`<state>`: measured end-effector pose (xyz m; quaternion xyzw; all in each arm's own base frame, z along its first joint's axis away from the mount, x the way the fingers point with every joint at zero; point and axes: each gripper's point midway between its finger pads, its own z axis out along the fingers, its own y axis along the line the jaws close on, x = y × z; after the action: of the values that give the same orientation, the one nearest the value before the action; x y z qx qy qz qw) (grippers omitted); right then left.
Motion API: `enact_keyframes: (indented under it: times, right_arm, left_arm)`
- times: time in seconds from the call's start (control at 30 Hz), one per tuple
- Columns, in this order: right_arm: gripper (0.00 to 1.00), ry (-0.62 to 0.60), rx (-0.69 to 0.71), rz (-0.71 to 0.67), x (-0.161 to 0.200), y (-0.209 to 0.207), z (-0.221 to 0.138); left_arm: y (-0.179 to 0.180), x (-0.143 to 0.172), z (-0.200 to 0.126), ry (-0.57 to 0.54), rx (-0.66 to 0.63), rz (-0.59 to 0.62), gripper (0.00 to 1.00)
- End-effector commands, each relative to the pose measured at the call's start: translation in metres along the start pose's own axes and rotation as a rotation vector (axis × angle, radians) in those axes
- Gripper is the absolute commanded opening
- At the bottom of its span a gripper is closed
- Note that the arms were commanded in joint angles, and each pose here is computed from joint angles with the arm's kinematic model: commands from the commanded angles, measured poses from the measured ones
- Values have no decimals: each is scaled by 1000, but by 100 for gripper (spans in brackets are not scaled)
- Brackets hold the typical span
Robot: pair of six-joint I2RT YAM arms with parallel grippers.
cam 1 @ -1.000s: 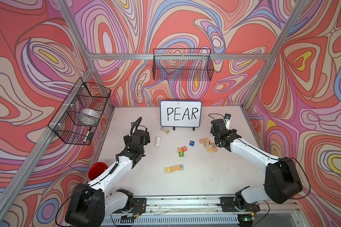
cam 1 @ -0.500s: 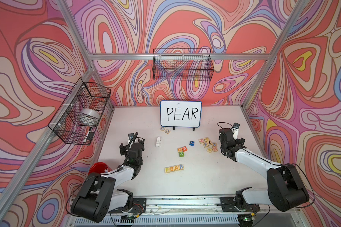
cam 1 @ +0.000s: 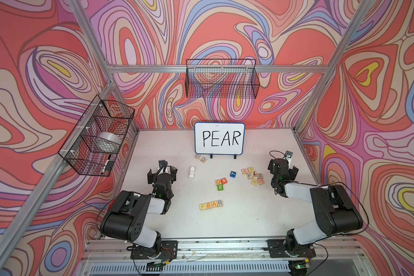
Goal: Spell the uppercase word “pear” with letter blocks
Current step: Reset both arms
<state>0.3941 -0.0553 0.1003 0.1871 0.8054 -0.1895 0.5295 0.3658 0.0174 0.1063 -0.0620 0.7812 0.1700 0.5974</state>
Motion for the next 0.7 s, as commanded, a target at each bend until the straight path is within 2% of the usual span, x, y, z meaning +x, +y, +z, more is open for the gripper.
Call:
enact_keyframes:
  times: [0.0,0.13,0.2,0.27,0.33,0.37,0.4,0.43,0.5,0.67]
  right_arm:
    - [98,-154,-96,10,-27,15,-1]
    - [98,-154,-156,23,-17,17,0]
    - [98,-199,-191,31,-20,17,-4]
    - [99,-193,-234,22,-18,22,-6]
    - [98,-184,-300,-12,-13,35,-6]
    - [98,-173,-325,-27,-4,41,-2]
    - [98,-208,-300,-31,-8,40,2]
    - [98,-135,-322,-34,-1,43,4]
    - [98,-141,-310,-9,-4,38,12]
    - [98,-133,-321,3,-3,36,13]
  left_arm:
    - [-3,-11,0,-47,72,-42,100]
    - [-6,3,7,1,109,-63,99]
    - [-6,0,12,-23,104,-58,100]
    - [-4,5,13,34,113,-75,100]
    - [-1,4,19,22,133,-107,100]
    - [-3,7,22,53,152,-110,100]
    - [-3,8,26,93,158,-115,100]
    - [-3,11,29,119,161,-117,100]
    - [-8,9,28,90,192,-108,100]
    - [-11,10,29,114,208,-104,100]
